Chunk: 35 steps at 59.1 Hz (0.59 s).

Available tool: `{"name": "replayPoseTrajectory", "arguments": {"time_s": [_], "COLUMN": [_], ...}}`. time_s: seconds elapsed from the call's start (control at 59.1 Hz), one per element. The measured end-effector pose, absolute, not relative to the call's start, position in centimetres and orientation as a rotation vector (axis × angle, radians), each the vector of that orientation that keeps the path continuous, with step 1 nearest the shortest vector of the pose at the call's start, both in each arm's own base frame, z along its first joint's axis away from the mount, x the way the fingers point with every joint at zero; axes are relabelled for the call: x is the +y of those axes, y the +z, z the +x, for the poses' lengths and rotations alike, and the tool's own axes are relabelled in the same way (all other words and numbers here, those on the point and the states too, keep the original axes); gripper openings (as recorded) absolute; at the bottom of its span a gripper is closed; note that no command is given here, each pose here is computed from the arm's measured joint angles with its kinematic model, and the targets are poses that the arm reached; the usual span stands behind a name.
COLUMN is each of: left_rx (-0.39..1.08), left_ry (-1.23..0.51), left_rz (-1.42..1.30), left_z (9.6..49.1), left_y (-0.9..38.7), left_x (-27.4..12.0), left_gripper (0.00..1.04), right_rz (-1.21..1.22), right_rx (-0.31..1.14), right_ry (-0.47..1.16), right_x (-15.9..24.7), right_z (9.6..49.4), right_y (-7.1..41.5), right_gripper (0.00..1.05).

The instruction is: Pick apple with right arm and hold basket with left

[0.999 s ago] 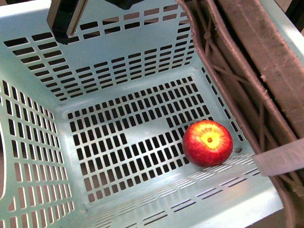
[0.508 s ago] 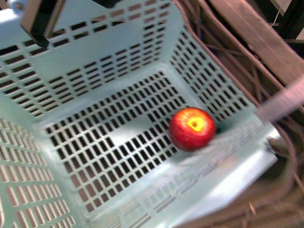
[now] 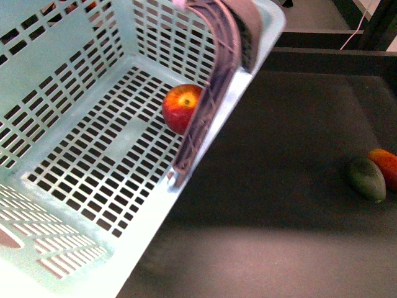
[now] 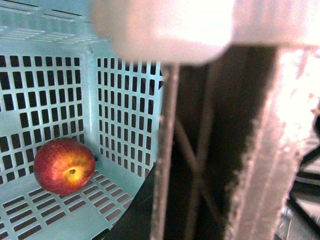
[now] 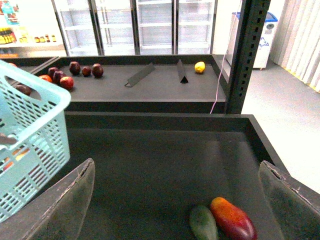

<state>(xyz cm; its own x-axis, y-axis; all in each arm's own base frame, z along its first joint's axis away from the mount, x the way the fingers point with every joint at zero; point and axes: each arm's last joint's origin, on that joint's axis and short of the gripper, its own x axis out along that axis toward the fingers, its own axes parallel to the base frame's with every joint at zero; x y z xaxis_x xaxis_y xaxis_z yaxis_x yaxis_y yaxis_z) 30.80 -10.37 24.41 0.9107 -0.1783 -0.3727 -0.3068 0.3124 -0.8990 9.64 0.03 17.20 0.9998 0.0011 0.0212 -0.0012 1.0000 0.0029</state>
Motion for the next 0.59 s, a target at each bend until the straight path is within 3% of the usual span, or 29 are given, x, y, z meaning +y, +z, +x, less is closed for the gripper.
{"name": "replayPoseTrajectory", "arguments": {"time_s": [0.254, 0.593], "left_rx": [0.374, 0.406], "left_ry": [0.316, 0.431], "left_rz": [-1.337, -1.432], "left_z": [33.7, 34.0], "left_y": [20.2, 15.7], "left_x": [-5.4, -3.2], "left_gripper": [0.15, 0.15], "right_rz": [0.003, 0.003], "right_rx": [-0.021, -0.022], "right_ry": [0.002, 0.001], "right_x": [0.0, 0.0], "right_z": [9.6, 9.6], "right_y": [17.2, 17.2], "right_gripper": [0.96, 0.96]}}
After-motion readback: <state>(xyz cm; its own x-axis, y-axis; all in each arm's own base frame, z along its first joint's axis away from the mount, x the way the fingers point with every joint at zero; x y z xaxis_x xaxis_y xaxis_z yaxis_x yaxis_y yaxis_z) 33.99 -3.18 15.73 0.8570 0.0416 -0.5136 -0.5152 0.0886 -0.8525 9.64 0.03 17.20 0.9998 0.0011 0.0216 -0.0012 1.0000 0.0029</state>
